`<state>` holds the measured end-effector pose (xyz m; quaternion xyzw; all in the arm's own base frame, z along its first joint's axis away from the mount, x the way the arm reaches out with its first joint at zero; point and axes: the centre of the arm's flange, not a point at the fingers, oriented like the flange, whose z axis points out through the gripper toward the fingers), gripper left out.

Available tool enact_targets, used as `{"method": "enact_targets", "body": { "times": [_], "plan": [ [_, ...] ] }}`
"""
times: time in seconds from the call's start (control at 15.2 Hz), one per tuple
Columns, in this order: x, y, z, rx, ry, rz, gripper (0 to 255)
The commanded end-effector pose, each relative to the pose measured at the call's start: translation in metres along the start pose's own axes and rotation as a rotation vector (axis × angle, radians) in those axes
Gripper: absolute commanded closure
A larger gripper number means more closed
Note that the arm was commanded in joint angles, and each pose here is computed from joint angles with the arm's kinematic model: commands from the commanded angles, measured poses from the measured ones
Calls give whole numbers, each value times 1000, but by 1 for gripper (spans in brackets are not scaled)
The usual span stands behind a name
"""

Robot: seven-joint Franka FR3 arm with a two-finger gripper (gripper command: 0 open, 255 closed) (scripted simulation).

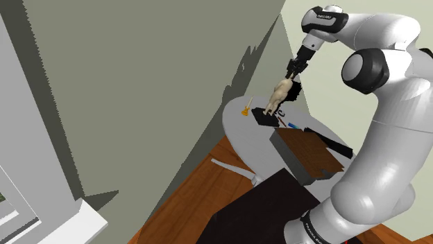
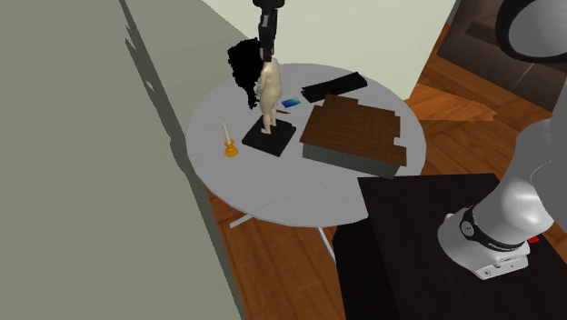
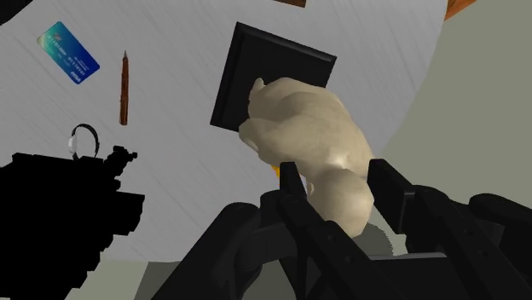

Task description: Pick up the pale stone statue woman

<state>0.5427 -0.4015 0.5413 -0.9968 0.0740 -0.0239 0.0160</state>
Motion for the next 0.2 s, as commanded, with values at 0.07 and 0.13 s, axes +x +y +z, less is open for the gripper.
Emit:
{"method": "enact_targets", "body": {
  "times": [0.07,0.13],
  "plan": [
    [0,-1,-13,-1,2,0,255],
    [0,-1,-13,-1,2,0,255]
  ]
}}
